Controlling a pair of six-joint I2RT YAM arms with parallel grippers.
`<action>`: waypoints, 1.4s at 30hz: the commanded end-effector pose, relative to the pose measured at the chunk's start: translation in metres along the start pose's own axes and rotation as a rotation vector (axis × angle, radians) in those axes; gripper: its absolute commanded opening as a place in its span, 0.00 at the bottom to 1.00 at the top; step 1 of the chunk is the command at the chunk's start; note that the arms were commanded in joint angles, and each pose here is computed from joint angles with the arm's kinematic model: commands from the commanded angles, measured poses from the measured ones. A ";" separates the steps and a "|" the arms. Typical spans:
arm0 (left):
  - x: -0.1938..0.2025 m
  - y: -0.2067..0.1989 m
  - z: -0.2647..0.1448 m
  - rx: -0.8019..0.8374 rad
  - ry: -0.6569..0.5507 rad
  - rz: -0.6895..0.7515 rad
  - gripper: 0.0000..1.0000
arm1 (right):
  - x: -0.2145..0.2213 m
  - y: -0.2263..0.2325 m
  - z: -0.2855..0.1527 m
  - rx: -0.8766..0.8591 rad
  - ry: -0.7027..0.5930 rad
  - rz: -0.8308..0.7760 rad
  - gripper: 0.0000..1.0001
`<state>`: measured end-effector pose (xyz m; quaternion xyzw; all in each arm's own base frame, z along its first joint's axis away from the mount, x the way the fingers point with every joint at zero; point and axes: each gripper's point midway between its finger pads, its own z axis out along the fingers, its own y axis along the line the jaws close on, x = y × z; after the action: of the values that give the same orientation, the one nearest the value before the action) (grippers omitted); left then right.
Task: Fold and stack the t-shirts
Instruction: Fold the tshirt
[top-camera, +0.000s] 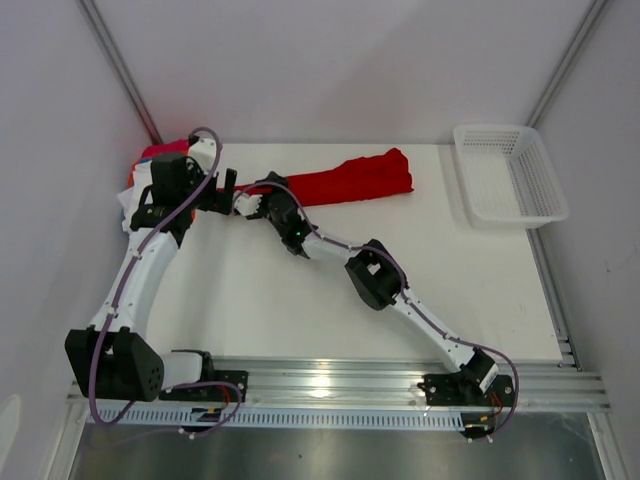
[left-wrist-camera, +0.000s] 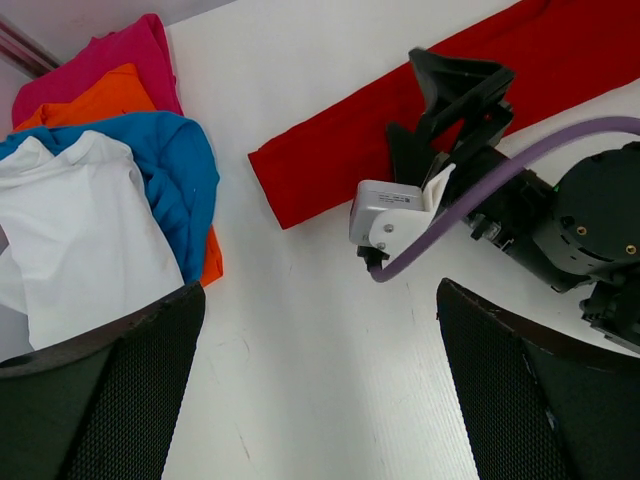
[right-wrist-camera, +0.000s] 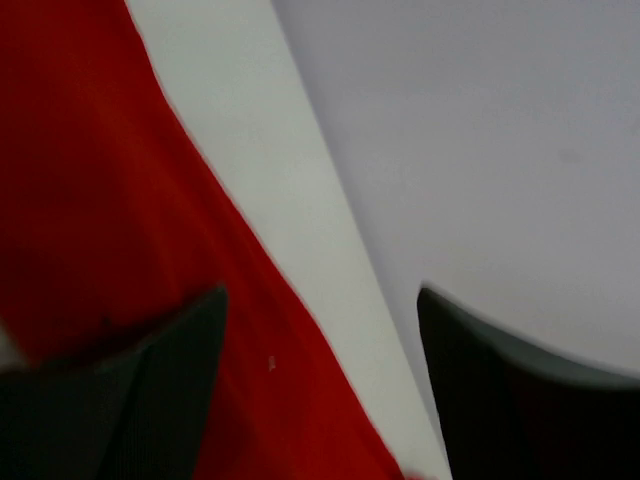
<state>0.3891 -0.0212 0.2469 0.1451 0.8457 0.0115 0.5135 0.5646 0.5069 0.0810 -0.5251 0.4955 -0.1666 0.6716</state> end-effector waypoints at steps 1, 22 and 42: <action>-0.005 0.007 -0.002 -0.020 -0.024 0.013 0.99 | 0.010 0.062 -0.014 -0.251 0.026 -0.058 0.80; -0.003 0.002 -0.008 0.008 -0.016 0.016 0.99 | -0.011 0.078 -0.283 -1.513 0.361 0.525 0.77; -0.017 0.002 -0.001 0.040 -0.011 0.022 0.99 | 0.223 -0.039 -0.399 -1.172 0.906 0.544 0.85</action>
<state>0.3873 -0.0220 0.2417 0.1602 0.8544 0.0079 0.4943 0.3331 0.1214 0.0234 -0.5340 0.8363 0.1216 0.0263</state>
